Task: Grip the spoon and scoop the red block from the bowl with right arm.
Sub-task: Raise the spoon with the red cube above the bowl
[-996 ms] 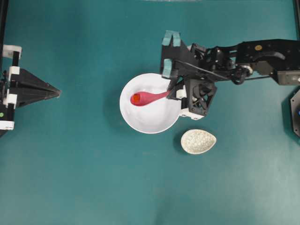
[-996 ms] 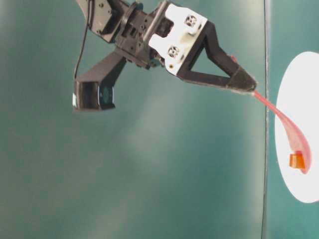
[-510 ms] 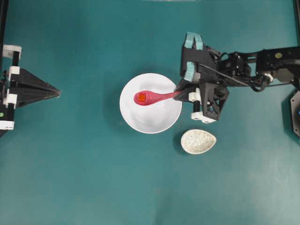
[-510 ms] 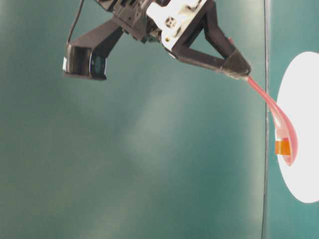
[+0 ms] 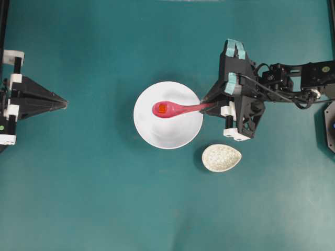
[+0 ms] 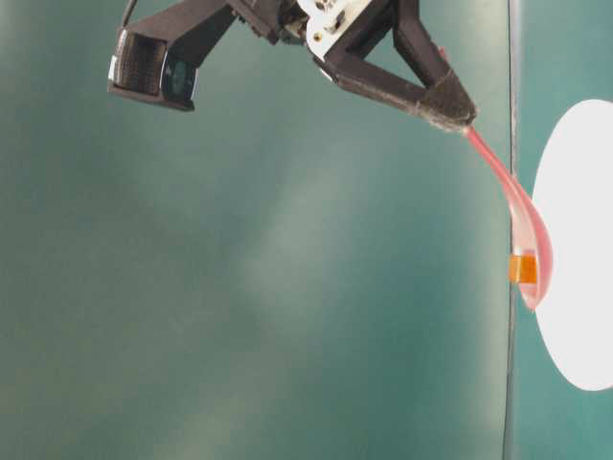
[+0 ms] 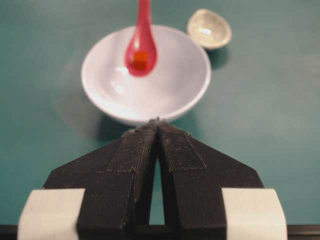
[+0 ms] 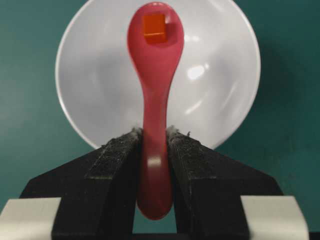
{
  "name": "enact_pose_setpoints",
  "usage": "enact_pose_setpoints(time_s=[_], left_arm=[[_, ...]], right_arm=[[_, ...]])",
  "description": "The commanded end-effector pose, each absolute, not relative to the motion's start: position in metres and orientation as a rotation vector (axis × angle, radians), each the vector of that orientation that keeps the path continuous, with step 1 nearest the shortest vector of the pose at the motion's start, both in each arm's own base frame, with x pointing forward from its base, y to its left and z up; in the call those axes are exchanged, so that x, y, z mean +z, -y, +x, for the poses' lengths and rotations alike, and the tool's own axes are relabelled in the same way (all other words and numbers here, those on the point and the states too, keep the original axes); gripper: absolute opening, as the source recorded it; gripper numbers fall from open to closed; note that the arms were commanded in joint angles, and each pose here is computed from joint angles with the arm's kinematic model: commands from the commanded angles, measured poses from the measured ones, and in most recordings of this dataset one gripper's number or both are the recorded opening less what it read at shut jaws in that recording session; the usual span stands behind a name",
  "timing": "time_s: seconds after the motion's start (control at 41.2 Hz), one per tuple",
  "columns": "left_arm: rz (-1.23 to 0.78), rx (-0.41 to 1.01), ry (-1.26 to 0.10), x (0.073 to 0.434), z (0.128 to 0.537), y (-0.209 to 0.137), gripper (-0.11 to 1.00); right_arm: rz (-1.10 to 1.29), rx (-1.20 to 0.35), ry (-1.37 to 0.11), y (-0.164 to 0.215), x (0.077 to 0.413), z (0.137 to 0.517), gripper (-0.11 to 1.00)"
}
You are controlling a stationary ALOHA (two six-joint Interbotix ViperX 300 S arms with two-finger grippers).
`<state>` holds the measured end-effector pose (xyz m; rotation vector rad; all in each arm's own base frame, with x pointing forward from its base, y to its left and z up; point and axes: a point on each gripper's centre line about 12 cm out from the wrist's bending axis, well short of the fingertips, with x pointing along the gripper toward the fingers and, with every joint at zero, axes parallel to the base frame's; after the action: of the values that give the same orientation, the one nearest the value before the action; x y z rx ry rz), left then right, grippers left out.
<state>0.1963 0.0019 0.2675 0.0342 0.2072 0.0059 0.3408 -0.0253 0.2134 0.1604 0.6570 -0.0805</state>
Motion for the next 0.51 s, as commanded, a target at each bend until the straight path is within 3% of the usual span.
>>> enact_pose_setpoints(time_s=[0.0, 0.486], left_arm=[[0.034, 0.006, -0.187, 0.276, 0.199, -0.002, 0.00], [0.031, 0.007, -0.186, 0.277, 0.199, -0.002, 0.00]], right_arm=[[0.165, -0.080, -0.603, 0.025, 0.229, 0.341, 0.24], [0.162, -0.073, -0.537, 0.024, 0.255, 0.334, 0.24]])
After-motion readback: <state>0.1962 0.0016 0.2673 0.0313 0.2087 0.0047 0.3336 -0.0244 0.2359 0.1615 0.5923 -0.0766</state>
